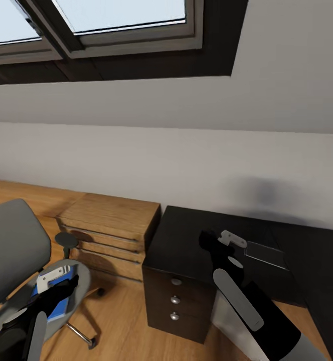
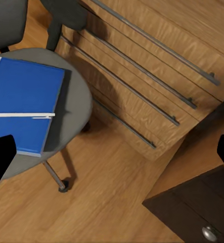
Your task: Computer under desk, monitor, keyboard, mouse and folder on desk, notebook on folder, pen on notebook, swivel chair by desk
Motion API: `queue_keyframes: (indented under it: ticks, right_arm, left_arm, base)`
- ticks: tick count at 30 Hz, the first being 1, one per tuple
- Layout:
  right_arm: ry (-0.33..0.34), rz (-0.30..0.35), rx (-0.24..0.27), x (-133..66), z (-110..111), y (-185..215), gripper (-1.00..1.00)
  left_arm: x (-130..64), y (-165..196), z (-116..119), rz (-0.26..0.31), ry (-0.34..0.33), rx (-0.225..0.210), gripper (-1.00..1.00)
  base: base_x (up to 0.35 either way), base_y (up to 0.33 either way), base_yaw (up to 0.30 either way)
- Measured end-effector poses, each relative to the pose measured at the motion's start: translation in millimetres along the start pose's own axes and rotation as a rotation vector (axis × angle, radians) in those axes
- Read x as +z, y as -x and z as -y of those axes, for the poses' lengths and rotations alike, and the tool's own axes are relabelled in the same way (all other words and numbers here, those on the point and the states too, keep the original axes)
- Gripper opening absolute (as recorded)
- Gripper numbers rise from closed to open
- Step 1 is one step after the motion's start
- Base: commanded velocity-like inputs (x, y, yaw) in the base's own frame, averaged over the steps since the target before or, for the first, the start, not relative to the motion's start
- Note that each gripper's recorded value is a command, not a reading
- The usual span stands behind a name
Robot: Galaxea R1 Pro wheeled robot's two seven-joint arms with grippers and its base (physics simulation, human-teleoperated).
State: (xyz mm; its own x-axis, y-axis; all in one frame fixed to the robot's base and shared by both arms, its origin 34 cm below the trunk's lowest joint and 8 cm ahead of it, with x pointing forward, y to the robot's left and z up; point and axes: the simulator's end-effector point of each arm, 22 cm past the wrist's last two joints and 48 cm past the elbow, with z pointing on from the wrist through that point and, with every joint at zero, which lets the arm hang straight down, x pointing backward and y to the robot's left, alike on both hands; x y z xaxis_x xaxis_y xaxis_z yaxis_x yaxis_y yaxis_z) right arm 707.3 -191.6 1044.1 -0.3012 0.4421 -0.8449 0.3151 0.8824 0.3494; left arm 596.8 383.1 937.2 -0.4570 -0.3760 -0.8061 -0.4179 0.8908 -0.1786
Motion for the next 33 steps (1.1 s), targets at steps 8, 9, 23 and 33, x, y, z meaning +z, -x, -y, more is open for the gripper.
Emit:
queue_keyframes:
  ticks: [8,9,23,33]
  right_arm:
    - [-0.001,0.000,-0.001,0.3,0.8,-0.1,-1.00]
    - [-0.001,0.000,-0.001,0.3,0.7,-0.1,-1.00]
    - [-0.005,-0.002,0.001,1.4,1.5,-0.8,-1.00]
    - [-0.005,-0.002,0.002,0.9,1.6,-0.6,-1.00]
  left_arm:
    - [0.0,1.2,-0.4,0.005,0.002,0.001,1.00]
    - [0.0,1.3,-0.5,0.006,0.002,0.001,1.00]
    - [0.4,1.7,-0.8,0.006,0.003,0.002,1.00]
    - [0.1,1.5,-0.6,0.005,0.003,0.004,1.00]
  base:
    - [-0.002,0.000,-0.272]
    - [-0.027,0.018,-0.295]
    - [-0.219,0.164,-0.298]
    - [-0.078,0.061,-0.299]
